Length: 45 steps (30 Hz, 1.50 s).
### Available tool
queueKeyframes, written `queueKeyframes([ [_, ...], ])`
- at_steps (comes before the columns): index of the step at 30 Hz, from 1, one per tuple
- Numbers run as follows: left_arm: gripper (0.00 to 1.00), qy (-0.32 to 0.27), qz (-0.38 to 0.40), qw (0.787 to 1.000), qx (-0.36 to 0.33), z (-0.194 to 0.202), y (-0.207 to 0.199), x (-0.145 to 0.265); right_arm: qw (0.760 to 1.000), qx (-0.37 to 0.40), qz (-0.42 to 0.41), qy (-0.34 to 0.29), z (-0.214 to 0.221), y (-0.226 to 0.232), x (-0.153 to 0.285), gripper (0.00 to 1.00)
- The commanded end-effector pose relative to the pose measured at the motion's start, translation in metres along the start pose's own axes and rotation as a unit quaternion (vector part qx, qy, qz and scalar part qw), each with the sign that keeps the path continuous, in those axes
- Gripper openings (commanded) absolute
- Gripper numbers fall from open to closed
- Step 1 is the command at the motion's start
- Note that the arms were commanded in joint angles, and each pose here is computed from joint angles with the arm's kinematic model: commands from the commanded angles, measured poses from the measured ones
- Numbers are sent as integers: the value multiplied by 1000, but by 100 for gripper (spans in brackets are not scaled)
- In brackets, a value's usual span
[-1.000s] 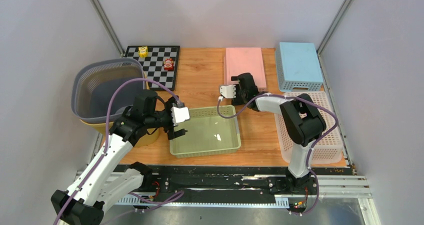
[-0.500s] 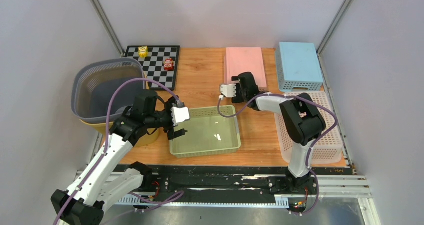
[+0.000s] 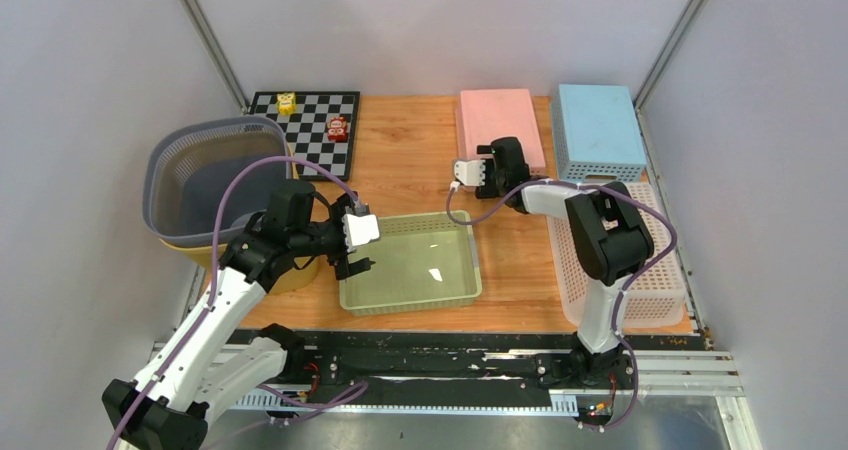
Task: Turn the large container upside down
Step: Move the container to the center of the board.
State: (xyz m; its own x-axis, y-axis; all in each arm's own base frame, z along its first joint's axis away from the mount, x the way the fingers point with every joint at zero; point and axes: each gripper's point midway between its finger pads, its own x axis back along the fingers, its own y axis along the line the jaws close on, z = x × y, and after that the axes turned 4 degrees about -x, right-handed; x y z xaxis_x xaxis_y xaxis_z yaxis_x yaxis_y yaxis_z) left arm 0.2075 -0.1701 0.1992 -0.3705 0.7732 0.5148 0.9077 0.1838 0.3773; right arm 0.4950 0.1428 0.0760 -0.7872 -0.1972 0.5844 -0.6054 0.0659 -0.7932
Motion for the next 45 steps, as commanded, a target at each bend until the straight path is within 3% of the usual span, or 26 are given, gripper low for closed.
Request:
queueKeyframes([
  [1,100,3,6,1000,1,4,-2,-1,999,-6,-38,15,21,18,-8,83],
  [45,100,3,9,1000,-2,3,-4,0,993,-90,-17,71,39,11,-14,83],
])
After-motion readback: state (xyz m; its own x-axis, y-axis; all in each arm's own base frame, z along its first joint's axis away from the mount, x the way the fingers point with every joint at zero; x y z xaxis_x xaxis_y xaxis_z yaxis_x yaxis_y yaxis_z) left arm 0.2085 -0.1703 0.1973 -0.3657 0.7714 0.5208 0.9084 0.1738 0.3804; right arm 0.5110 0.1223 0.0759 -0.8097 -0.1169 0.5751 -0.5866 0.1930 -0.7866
